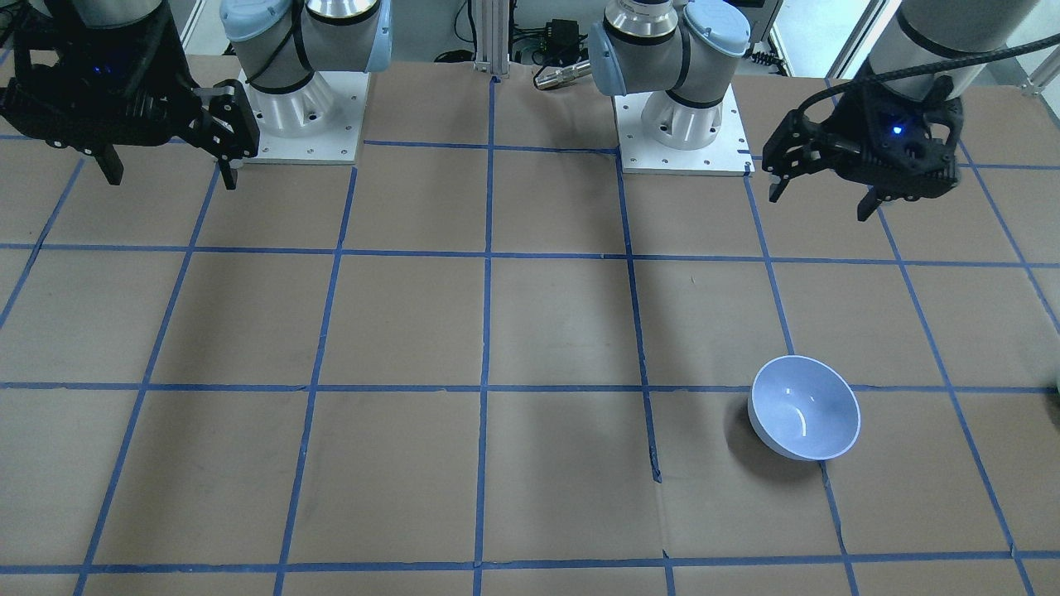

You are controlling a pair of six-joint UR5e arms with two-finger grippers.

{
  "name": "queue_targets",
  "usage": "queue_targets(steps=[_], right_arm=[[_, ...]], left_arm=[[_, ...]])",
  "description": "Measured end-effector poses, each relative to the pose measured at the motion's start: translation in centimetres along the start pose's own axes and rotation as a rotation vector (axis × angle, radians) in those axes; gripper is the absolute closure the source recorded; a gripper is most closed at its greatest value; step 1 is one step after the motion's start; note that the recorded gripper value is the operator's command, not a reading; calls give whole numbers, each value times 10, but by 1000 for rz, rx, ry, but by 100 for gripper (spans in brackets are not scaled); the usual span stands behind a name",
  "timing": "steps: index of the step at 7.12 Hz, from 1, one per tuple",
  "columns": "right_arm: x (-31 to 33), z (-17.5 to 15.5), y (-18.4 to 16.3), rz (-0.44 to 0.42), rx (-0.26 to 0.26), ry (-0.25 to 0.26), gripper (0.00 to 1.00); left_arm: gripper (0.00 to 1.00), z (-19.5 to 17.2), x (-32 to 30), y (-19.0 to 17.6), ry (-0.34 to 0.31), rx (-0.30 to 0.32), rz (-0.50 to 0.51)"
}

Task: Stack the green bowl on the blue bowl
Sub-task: 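Move the left gripper back toward the robot over the pale green bowl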

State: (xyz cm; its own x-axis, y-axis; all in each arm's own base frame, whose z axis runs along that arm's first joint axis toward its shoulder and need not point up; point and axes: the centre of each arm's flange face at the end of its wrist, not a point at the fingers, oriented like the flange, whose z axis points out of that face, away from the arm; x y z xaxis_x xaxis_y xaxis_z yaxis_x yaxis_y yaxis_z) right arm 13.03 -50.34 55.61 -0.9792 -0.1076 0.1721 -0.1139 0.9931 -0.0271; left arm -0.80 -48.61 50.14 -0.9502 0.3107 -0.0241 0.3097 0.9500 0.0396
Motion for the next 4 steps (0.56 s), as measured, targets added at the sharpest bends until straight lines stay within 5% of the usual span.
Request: queue_targets(steps=[4], right_arm=[[0, 0, 0, -1, 0, 0, 0]], left_arm=[[0, 15, -158, 67, -8, -12, 281]])
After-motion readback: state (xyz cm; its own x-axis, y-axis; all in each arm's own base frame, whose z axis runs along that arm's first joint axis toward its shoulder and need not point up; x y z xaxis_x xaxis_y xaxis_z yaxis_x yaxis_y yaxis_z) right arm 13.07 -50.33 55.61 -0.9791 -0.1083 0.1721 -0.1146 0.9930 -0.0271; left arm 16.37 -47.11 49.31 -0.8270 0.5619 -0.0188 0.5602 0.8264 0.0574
